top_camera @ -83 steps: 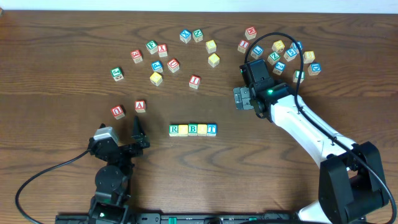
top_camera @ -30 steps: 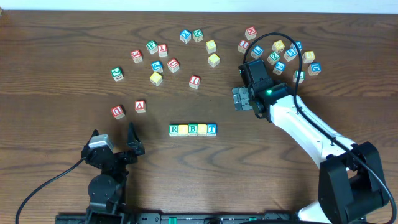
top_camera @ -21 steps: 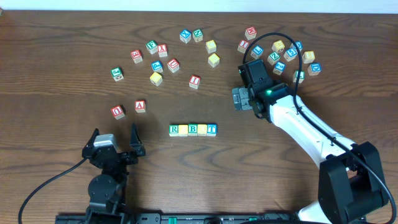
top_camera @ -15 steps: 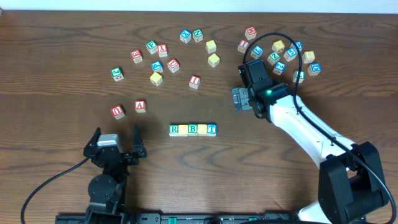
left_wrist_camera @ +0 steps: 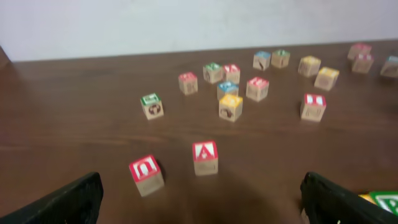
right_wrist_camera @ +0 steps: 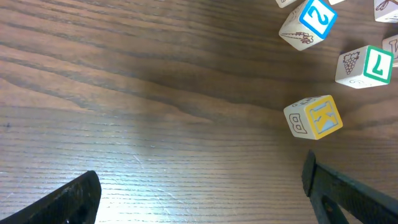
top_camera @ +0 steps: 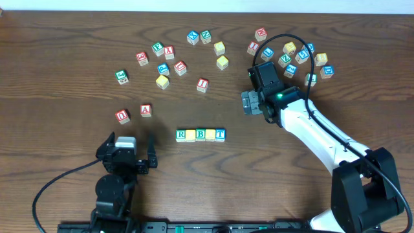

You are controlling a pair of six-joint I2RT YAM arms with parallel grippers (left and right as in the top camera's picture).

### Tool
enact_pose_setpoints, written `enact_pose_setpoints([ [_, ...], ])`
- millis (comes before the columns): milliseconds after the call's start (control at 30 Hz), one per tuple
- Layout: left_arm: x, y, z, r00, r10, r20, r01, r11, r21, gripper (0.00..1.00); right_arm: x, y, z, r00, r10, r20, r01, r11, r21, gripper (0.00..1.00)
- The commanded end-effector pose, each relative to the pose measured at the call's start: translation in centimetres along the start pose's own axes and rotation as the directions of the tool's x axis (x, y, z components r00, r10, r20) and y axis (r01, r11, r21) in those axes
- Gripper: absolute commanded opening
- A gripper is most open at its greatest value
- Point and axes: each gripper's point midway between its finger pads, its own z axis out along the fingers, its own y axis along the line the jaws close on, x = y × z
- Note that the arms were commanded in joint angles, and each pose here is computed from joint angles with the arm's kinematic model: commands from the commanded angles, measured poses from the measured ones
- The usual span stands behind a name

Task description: Spell out ROBOT

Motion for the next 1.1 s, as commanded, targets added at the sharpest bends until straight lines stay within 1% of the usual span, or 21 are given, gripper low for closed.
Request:
enact_pose_setpoints([
  [0, 2.6, -0.2, 0.3, 0.996, 0.023, -0.088, -0.023, 1.000, 0.011, 1.00, -1.0, 0.2, -1.1, 0.999, 0.005, 0.036, -0.004, 1.000, -0.010, 0.99],
  [167, 3.8, -0.2, 0.5, 0.990, 0.029, -0.140, -0.027, 1.000, 0.013, 1.00, -1.0, 0.2, -1.1, 0.999, 0.005, 0.036, -0.004, 1.000, -0.010, 0.99],
  [300, 2.6, -0.3, 0.3, 0.996, 0.025, -0.083, -0.024, 1.000, 0.017, 1.00, -1.0, 0.2, -1.1, 0.999, 0.004, 0.036, -0.004, 1.000, -0.011, 0.99],
  [533, -1.5, -0.1, -0.7, 0.995, 0.007, 0.098, -0.008, 1.000, 0.010, 1.00, -1.0, 0.2, -1.1, 0.999, 0.004, 0.036, -0.004, 1.000, -0.010, 0.99],
  [600, -1.0, -0.2, -0.6, 0.997, 0.009, 0.080, -0.010, 1.000, 0.011, 1.00, -1.0, 0.2, -1.1, 0.999, 0.004, 0.036, -0.004, 1.000, -0.010, 0.99],
  [1067, -1.0, -0.2, -0.6, 0.997, 0.009, 0.080, -0.010, 1.000, 0.012, 1.00, -1.0, 0.2, -1.1, 0.999, 0.004, 0.036, -0.004, 1.000, -0.011, 0.99],
])
